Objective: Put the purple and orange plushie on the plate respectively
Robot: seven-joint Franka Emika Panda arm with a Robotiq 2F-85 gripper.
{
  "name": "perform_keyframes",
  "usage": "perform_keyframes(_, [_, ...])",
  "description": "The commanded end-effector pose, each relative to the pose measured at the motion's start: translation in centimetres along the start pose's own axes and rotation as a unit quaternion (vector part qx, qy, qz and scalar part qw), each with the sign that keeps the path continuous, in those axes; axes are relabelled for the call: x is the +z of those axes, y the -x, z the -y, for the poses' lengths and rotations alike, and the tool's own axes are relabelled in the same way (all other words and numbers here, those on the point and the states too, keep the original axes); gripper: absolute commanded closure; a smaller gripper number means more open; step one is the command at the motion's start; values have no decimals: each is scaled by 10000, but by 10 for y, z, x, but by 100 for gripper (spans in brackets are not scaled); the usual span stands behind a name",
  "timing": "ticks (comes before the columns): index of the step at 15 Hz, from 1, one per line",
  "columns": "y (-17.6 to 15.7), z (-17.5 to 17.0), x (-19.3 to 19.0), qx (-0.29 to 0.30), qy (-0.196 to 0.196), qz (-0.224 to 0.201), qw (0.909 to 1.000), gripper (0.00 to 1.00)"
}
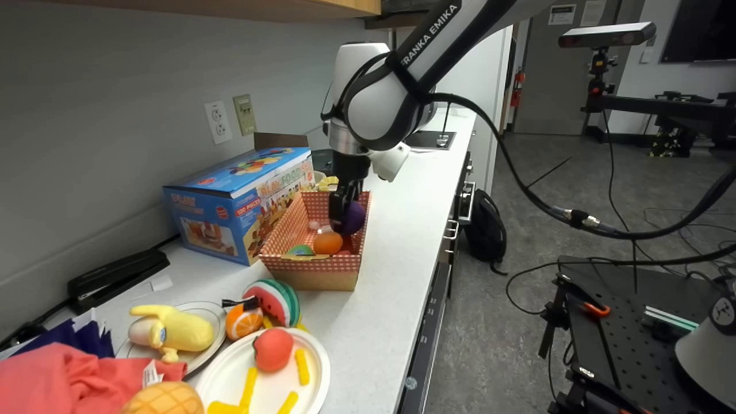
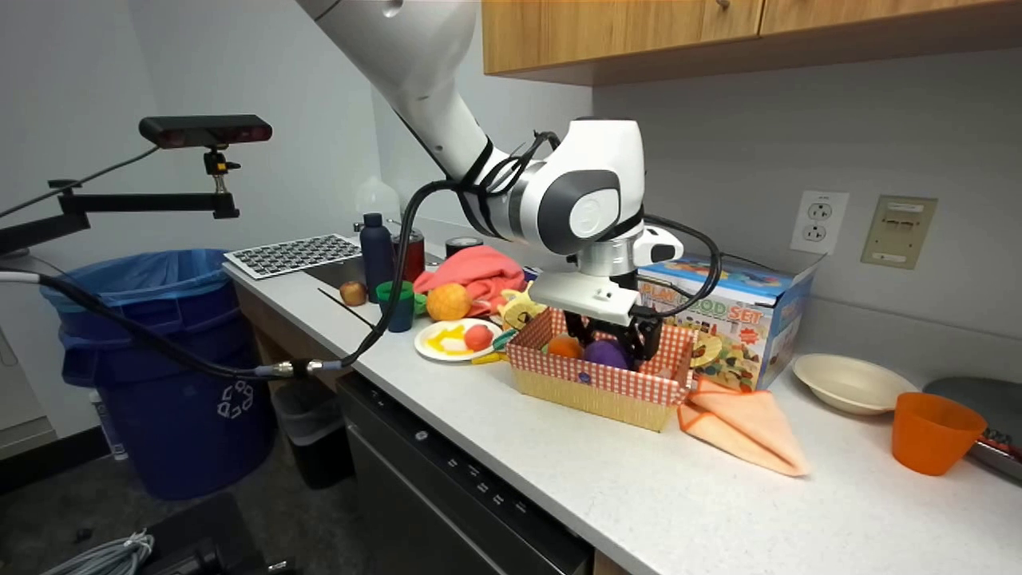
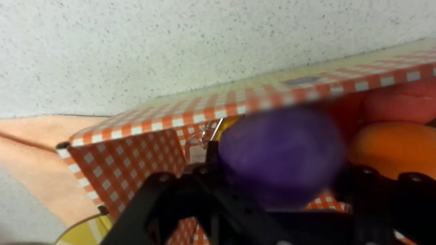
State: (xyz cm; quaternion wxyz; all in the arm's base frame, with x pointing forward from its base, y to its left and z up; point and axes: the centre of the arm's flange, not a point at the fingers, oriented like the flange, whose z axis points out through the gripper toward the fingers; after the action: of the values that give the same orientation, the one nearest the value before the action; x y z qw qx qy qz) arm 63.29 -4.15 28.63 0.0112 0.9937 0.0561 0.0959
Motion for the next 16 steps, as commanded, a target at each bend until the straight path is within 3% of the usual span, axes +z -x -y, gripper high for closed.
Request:
perform_keyframes(1, [-11, -4, -10, 63, 36, 114, 9999, 58])
perform_keyframes(6, [-9, 31, -62, -269, 89, -14, 9996, 90])
perform_keyframes(11, [-9, 106, -123, -1018, -72, -433, 9938, 94])
perform_keyframes(16, [-14, 197, -135, -1711, -513, -717, 9813, 93])
